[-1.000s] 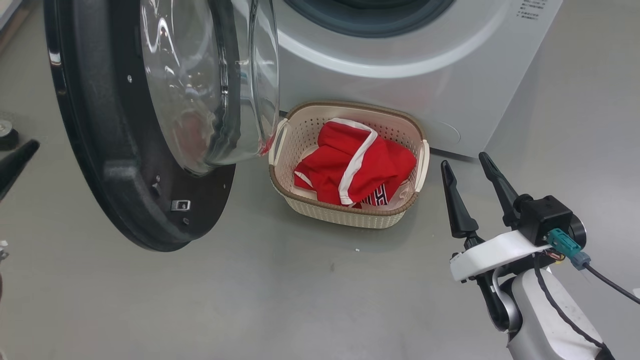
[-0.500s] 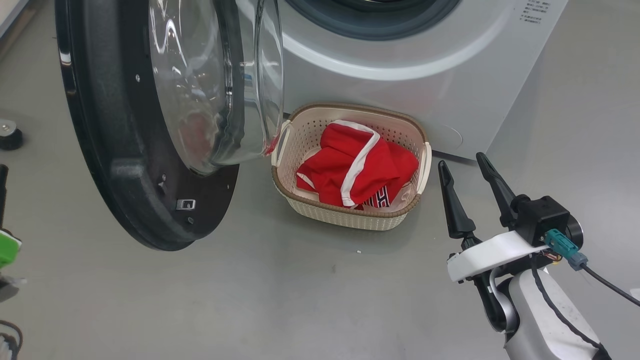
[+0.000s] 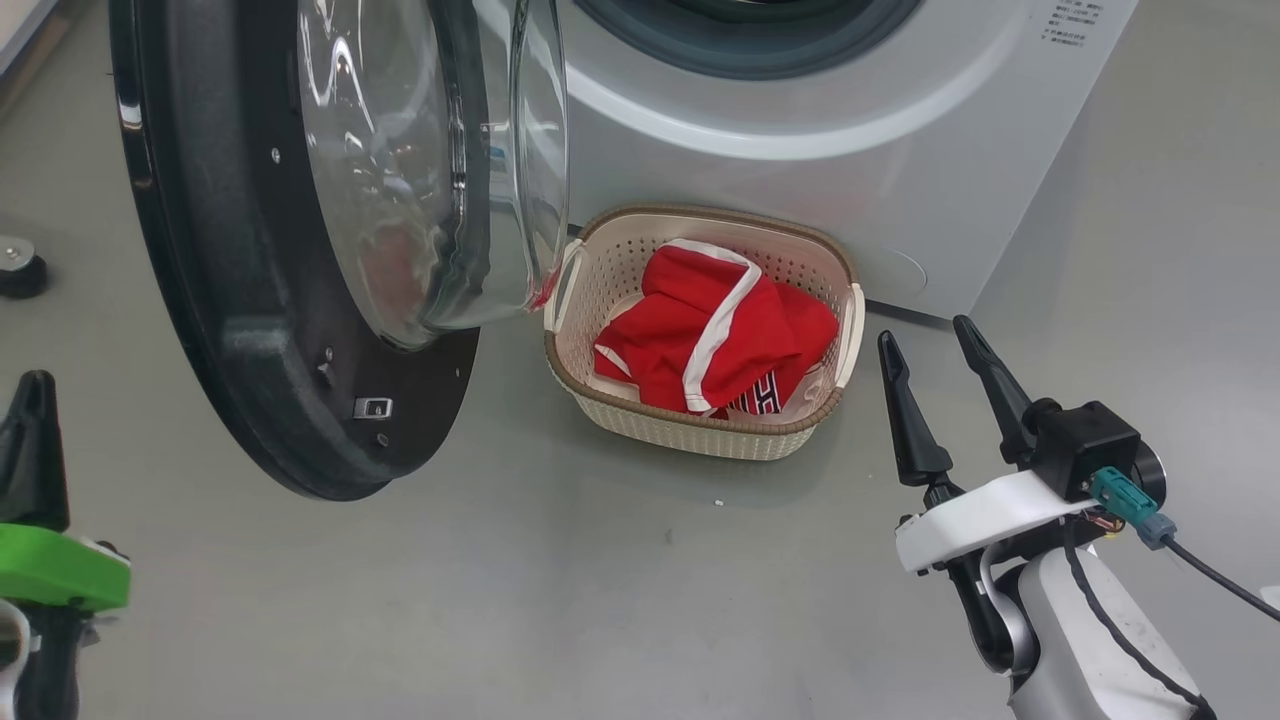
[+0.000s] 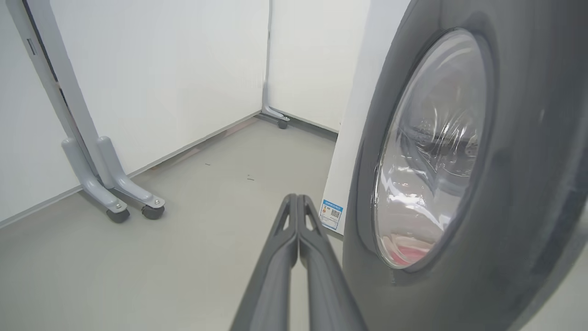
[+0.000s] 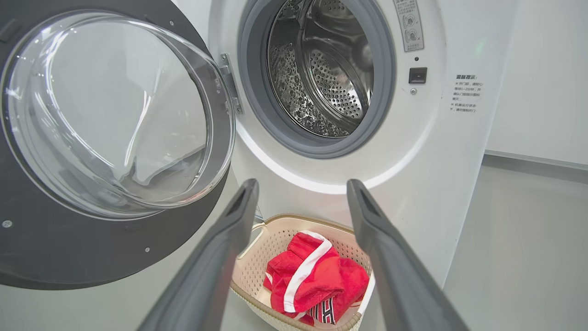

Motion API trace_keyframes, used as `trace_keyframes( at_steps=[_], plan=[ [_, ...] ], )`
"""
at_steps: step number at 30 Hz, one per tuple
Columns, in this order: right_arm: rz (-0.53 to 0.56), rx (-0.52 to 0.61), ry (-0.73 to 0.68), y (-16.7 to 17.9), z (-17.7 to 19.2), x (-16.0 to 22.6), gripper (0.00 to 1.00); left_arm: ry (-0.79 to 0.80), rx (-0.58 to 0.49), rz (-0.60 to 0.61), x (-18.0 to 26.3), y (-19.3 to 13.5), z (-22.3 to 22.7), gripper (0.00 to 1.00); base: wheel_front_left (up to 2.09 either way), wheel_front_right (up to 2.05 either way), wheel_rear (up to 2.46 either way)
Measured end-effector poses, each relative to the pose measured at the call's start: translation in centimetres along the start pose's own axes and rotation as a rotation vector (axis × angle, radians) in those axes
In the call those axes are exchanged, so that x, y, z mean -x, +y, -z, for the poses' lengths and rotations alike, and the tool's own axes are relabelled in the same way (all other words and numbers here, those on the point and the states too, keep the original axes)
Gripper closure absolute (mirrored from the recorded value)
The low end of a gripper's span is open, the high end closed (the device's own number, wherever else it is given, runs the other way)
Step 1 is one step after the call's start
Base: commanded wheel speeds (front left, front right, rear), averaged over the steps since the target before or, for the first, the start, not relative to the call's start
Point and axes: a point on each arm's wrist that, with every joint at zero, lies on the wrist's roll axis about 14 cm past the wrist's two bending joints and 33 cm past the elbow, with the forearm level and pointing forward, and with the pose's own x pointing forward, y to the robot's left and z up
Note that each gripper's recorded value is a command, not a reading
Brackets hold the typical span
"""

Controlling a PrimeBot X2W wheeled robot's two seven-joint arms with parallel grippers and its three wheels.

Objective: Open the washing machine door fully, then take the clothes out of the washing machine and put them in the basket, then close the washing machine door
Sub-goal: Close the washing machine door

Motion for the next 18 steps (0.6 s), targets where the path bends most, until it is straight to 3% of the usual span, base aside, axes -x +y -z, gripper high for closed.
trace_keyframes(
  at_steps=[11, 13, 14, 18],
  plan=[
    [-0.006, 0.0, -0.004, 0.3, -0.2, 0.0, 0.0, -0.078, -0.029, 0.001, 1.4, 0.0, 1.1, 1.0, 0.0, 0.0, 0.0],
    [-0.007, 0.0, -0.006, 0.4, -0.2, 0.0, 0.0, -0.076, -0.031, -0.001, 1.6, 0.2, 1.5, 0.56, 0.0, 0.0, 0.0],
    [-0.007, -0.001, -0.007, 0.5, -0.3, 0.0, 0.0, -0.085, -0.041, -0.002, 1.8, 0.2, 1.5, 0.0, 0.0, 0.0, 0.0],
    [-0.008, -0.001, -0.009, 0.6, -0.4, 0.0, 0.0, -0.107, -0.047, -0.019, 2.3, 0.8, 1.7, 0.0, 0.0, 0.0, 0.0]
  ],
)
